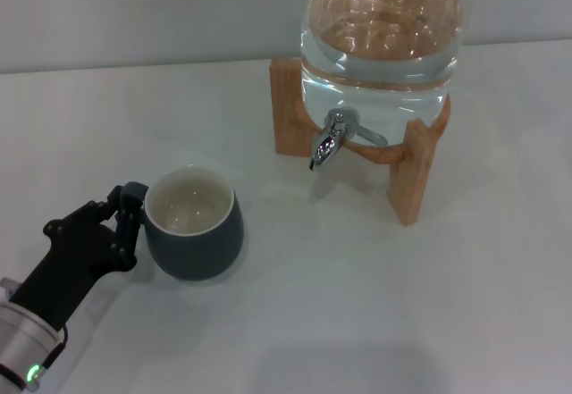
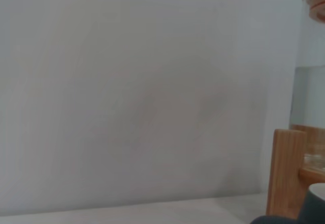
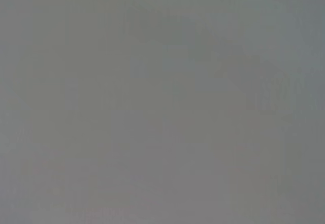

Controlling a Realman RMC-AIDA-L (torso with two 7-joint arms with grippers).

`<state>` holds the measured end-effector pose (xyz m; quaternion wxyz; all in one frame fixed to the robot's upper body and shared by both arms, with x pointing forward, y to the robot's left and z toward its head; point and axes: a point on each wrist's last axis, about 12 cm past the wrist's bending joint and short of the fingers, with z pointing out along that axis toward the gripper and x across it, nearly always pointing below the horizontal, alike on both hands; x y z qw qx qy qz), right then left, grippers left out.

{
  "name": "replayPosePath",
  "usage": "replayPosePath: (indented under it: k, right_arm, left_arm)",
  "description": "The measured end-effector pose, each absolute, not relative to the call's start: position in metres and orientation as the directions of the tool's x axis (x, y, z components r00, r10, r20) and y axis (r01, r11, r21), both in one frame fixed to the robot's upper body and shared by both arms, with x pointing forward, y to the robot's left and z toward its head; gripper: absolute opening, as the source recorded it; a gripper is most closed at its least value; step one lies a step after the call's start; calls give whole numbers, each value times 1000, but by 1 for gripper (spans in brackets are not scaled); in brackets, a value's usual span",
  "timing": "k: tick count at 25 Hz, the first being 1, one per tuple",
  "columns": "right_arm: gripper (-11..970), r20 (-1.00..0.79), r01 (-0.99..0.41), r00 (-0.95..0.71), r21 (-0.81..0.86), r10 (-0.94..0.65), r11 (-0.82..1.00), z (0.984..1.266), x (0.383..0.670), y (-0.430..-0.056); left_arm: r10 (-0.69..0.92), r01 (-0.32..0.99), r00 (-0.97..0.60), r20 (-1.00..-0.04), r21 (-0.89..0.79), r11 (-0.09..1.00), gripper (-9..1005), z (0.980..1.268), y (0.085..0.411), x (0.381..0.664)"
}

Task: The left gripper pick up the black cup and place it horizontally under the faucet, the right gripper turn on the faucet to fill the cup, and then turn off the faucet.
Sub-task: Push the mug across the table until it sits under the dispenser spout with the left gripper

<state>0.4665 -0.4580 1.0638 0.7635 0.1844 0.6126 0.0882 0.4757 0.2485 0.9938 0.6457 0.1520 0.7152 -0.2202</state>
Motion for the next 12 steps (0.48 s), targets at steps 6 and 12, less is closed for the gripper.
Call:
replayPosePath:
  k: [6, 12]
  right_arm:
    - [841, -901, 90, 230, 396, 367, 914, 1062, 466, -456]
    - [841, -901, 92, 231, 397, 368, 913, 1061, 466, -456]
  left_arm:
    - [-51, 509, -126, -991, -109, 854, 135, 996, 246, 486]
    - [-42, 514, -135, -990, -106, 851, 135, 997, 243, 493]
